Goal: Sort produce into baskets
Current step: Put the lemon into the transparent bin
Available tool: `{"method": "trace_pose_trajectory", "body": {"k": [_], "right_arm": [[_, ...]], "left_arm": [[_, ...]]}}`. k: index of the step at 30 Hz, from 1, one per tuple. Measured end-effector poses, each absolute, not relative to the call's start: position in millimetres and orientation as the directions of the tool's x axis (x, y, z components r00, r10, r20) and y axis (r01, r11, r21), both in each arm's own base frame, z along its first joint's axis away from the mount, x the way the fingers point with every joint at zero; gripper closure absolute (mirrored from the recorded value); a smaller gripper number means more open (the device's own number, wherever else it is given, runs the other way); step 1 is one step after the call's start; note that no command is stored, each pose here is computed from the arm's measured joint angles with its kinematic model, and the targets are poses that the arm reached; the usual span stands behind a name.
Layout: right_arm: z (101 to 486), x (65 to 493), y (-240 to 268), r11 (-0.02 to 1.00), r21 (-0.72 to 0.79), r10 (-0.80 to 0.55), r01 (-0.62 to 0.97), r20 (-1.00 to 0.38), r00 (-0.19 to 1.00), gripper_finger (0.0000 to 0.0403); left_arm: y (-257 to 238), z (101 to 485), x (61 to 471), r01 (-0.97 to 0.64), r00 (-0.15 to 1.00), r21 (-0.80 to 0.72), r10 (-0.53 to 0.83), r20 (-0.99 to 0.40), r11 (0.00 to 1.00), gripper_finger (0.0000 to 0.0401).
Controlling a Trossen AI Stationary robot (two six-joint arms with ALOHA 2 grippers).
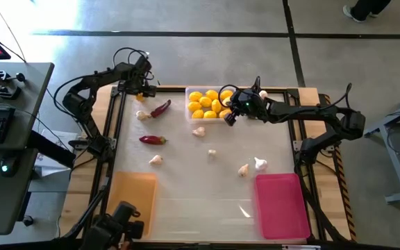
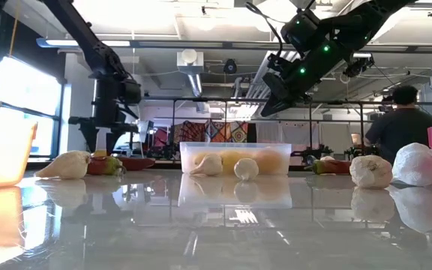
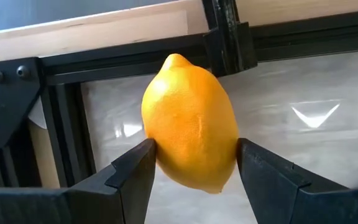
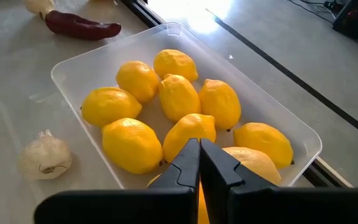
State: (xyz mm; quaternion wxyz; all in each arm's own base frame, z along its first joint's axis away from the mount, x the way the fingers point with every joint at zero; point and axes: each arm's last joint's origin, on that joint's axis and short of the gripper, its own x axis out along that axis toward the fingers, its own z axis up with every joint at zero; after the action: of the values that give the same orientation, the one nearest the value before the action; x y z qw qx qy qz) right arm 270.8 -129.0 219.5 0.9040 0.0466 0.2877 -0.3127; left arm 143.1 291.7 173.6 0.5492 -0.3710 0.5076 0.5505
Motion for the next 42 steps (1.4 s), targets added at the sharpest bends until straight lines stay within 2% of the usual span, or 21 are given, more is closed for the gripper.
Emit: {"method": "trace_pose_trajectory", "body": {"k": [7,22,26,34,37,42], "right_arm": [[219.4,270.8,-129.0,0.799,-0.093,-0.539,0.594,-0.549,0.639,0.0403],[219.4,270.8,-129.0,0.799,-0.093,-0.539,0.594,-0.549,0.639,0.0403],[219.4,270.8,-129.0,0.799,-0.093,-0.539,0.594,-0.549,0.639,0.0403],[219.4,270.9,-128.8,0.801,-0.091,-0.535,0.591,-0.55,0.641,0.0403],[219.4,270.9,-128.9,0.801,-0.091,-0.536,0.591,-0.55,0.641,0.0403],[219.4,270.9,-128.8,0.802,-0.091,-0.535,0.591,-0.55,0.641,0.0403]], "left_arm": [[297.1,176.2,137.5,-0.981,-0.118,0.149,0.229,-0.966,0.125,0.0194],[298.9,175.2,133.6,-0.942,-0.093,0.156,0.216,-0.972,0.297,0.0192],[300.7,173.9,134.0,-0.923,-0.089,0.167,0.227,-0.97,0.348,0.0177],[304.1,173.6,136.4,-0.909,-0.063,0.163,0.259,-0.964,0.384,0.0136],[302.6,173.5,136.5,-0.902,-0.064,0.161,0.244,-0.968,0.401,0.0143],[297.0,172.6,133.4,-0.885,-0.095,0.17,0.187,-0.978,0.435,0.0177]]}}
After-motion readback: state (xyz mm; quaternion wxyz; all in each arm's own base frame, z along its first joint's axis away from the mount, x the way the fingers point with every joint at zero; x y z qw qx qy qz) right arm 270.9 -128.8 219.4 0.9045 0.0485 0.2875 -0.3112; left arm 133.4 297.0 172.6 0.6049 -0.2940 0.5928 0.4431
